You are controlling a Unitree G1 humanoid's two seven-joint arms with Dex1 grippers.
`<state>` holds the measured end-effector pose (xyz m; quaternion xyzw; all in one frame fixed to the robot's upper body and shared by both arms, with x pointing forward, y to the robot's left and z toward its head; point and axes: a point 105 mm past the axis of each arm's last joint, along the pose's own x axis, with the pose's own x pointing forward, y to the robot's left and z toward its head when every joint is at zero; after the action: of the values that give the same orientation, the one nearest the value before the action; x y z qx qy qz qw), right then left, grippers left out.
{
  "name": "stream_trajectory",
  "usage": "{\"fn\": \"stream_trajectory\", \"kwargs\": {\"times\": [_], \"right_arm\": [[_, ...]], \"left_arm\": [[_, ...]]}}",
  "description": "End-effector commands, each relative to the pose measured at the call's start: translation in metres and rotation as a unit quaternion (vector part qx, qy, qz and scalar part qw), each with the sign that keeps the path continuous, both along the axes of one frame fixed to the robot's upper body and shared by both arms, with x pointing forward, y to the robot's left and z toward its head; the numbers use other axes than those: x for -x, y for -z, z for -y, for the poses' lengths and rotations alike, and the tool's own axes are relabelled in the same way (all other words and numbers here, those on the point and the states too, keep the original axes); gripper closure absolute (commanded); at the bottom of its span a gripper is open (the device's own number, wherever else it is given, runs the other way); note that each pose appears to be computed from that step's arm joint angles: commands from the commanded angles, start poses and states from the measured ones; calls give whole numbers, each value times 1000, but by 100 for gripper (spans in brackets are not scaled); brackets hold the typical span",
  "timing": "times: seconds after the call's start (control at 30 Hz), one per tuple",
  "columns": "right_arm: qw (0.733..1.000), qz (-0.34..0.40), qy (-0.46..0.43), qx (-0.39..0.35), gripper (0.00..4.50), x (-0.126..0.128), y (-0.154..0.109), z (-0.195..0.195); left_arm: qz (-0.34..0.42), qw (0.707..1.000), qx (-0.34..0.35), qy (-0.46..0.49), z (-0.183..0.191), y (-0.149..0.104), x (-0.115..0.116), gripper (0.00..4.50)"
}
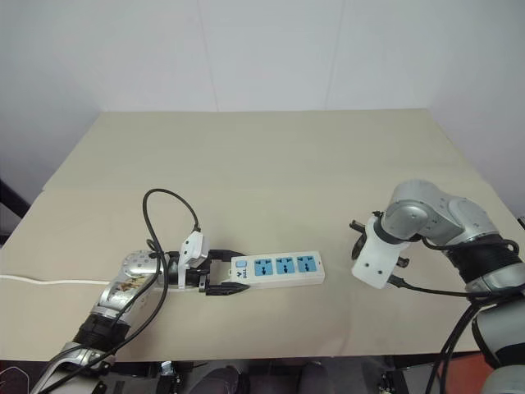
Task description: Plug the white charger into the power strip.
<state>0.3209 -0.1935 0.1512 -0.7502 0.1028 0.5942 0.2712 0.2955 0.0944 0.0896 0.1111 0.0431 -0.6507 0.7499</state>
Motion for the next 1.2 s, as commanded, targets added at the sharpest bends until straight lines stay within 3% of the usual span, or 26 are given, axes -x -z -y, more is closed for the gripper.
{"fn": "stream_trajectory", "kwargs": {"times": [0.03,0.17,0.27,0.47,0.6,0.83,0.97,1.2], "right_arm": [[990,50,55,-118,340,-14,-36,-17],[948,29,126,-291,340,-18,-58,-33],[891,14,167,-423,340,-22,-77,-44],[768,-72,187,-608,340,-12,-106,-68],[699,-163,188,-670,340,2,-111,-82],[654,-254,213,-680,340,15,-84,-103],[647,-281,226,-672,340,17,-66,-111],[639,-307,208,-674,340,23,-59,-116]], "left_arm": [[18,1000,-7,19,4,-3,3,122],[36,999,-3,22,5,-1,3,122],[59,998,4,34,6,0,4,122],[53,998,4,42,3,10,1,122],[41,998,4,56,1,10,0,122],[31,997,-4,64,1,9,-2,122],[21,997,-8,75,0,11,-1,122],[26,997,-8,68,0,11,-1,122]]}}
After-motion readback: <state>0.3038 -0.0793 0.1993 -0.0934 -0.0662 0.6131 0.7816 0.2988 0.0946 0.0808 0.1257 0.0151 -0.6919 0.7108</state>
